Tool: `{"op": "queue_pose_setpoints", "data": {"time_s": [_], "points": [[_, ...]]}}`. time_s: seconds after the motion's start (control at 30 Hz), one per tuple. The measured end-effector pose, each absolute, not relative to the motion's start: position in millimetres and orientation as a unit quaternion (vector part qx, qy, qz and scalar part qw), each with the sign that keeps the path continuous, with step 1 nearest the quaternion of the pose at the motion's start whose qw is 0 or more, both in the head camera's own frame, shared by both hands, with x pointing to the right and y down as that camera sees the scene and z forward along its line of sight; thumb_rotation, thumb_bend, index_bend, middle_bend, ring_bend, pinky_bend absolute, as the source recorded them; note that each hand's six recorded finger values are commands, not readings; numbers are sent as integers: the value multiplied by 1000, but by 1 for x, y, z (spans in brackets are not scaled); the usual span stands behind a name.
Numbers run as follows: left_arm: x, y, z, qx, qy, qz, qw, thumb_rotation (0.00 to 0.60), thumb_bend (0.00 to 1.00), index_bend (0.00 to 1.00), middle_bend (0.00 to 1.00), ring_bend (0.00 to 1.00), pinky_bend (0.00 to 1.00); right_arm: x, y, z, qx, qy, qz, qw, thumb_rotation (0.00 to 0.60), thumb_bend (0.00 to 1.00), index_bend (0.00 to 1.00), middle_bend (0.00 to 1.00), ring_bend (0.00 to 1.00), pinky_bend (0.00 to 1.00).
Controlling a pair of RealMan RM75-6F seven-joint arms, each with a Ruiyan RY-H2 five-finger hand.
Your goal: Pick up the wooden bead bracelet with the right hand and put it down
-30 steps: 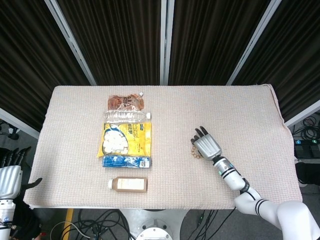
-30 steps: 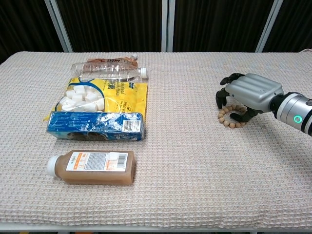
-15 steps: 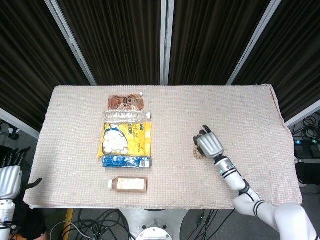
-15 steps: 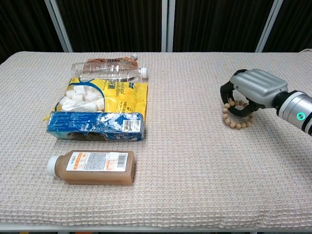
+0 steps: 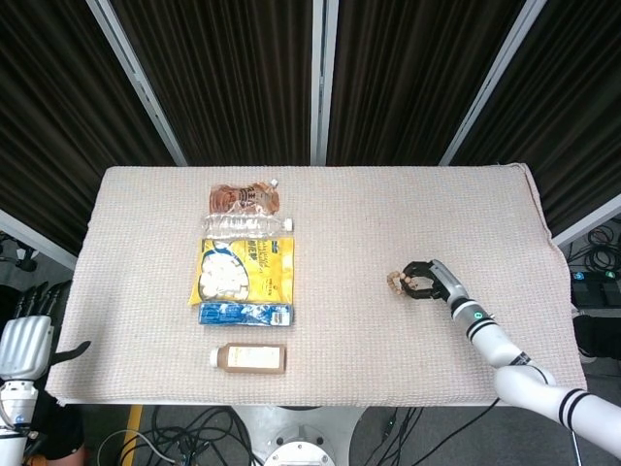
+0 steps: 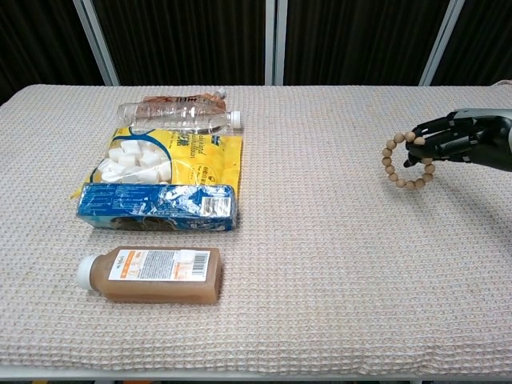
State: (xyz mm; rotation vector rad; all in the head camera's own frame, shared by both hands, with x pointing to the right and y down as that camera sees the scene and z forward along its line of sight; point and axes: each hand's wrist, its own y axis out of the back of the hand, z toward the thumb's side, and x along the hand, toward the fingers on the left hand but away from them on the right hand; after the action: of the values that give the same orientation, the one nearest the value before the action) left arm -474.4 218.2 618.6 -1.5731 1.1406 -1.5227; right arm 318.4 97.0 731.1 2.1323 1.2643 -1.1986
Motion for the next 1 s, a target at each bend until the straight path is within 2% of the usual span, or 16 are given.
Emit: {"op": "queue_pose_setpoints", "data": {"time_s": [0.13, 0.23, 0.43, 0.67, 0.7, 0.87, 1.0], "points": [[-471, 216, 619, -605, 433, -580, 332, 600, 0, 102, 126, 33, 65, 314, 96, 714, 728, 481, -363, 326, 600, 628, 687, 542, 271, 0], [-470, 217, 619, -606, 432, -580, 331, 600, 0, 102, 126, 33, 65, 308, 91, 700, 712, 496, -312, 385, 600, 629, 651, 520, 247, 0], [-470, 219, 619, -605, 435, -582, 327, 600, 0, 102, 126, 32, 64, 295, 87, 680, 709, 488, -237, 450, 600, 657, 599, 493, 220, 0], [-471, 220, 621, -606, 433, -582, 325, 600, 0, 102, 126, 32, 64, 273, 98, 677, 748, 432, -189, 468, 597, 692, 502, 473, 179, 0], [-471, 220, 621, -606, 434, -582, 325, 600, 0, 102, 126, 32, 64, 270, 101, 677, 754, 421, -179, 472, 589, 693, 490, 473, 175, 0], [-473, 221, 620, -605, 435, -583, 325, 600, 0, 102, 126, 32, 64, 260, 108, 678, 772, 382, -109, 496, 458, 704, 402, 471, 152, 0], [-473, 222, 622, -605, 435, -584, 322, 600, 0, 102, 126, 32, 64, 258, 104, 680, 777, 378, -77, 498, 443, 737, 388, 468, 152, 0]]}}
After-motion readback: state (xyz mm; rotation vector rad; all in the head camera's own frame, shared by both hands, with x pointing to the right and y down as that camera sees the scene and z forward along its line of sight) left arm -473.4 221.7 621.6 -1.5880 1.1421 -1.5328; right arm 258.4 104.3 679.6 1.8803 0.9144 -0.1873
